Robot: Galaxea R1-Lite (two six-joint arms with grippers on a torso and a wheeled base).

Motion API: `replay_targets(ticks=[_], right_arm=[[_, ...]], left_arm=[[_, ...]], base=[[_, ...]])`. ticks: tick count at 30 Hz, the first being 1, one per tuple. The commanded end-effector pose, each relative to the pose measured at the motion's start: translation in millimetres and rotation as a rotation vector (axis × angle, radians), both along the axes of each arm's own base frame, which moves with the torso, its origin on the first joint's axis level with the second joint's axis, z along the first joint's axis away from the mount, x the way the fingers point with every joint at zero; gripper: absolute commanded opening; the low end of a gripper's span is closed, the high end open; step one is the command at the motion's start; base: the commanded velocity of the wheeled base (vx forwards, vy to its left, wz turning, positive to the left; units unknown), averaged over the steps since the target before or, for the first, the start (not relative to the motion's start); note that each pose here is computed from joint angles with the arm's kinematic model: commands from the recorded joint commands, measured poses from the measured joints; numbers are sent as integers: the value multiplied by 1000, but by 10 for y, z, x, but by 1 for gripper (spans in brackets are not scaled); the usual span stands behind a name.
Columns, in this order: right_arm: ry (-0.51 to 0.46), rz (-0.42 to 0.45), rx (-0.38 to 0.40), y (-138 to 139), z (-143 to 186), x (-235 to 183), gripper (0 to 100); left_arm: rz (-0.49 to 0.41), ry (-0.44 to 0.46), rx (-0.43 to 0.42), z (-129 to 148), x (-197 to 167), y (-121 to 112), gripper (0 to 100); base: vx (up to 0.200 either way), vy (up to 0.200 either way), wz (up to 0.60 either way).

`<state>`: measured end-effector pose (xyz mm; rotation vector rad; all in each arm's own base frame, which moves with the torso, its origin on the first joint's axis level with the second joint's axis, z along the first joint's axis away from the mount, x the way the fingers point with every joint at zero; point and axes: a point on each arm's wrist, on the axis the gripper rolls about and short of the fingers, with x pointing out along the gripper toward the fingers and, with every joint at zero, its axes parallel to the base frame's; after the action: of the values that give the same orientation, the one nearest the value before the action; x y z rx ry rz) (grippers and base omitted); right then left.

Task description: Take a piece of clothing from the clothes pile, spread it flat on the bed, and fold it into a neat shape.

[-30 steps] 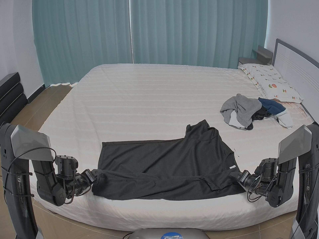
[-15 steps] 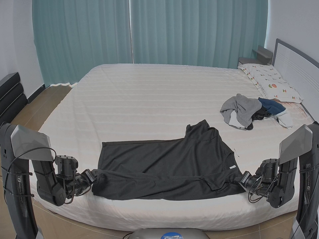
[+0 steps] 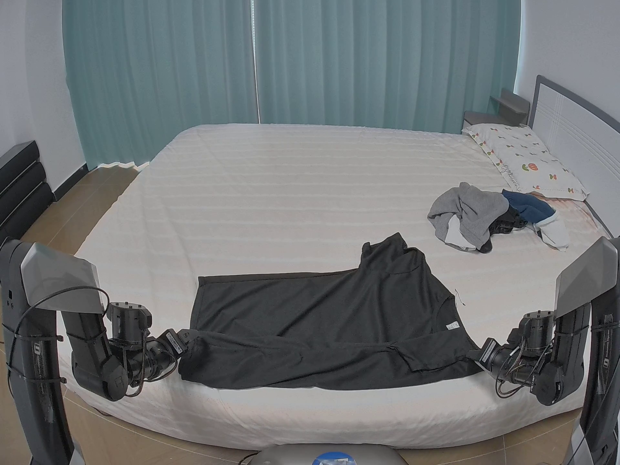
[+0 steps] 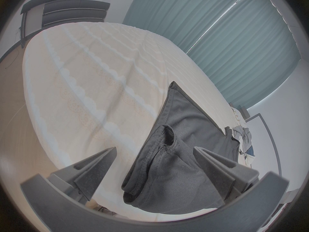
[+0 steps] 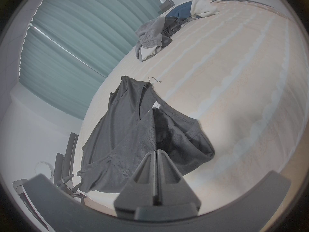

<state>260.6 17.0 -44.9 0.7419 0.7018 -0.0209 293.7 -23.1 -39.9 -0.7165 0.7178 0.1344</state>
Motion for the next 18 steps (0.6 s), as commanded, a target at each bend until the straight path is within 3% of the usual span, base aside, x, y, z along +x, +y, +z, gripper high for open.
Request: replay_targets(ticks=[1, 10, 11, 18], right_arm=[[6, -5, -1, -21, -26, -12, 0], [14, 13, -18, -14, -52, -28, 0], [14, 13, -18, -14, -52, -28, 100], [-11, -5, -2, -39, -7, 14, 100]], left_arm=[[0, 1, 0, -3, 0, -1, 100], [1, -1, -1, -2, 4, -1, 100], [1, -1, -1, -2, 4, -1, 100], [-3, -4, -4, 1, 12, -7, 100]], base=[[0, 0, 0], [0, 0, 0], [0, 0, 0], [0, 0, 0]])
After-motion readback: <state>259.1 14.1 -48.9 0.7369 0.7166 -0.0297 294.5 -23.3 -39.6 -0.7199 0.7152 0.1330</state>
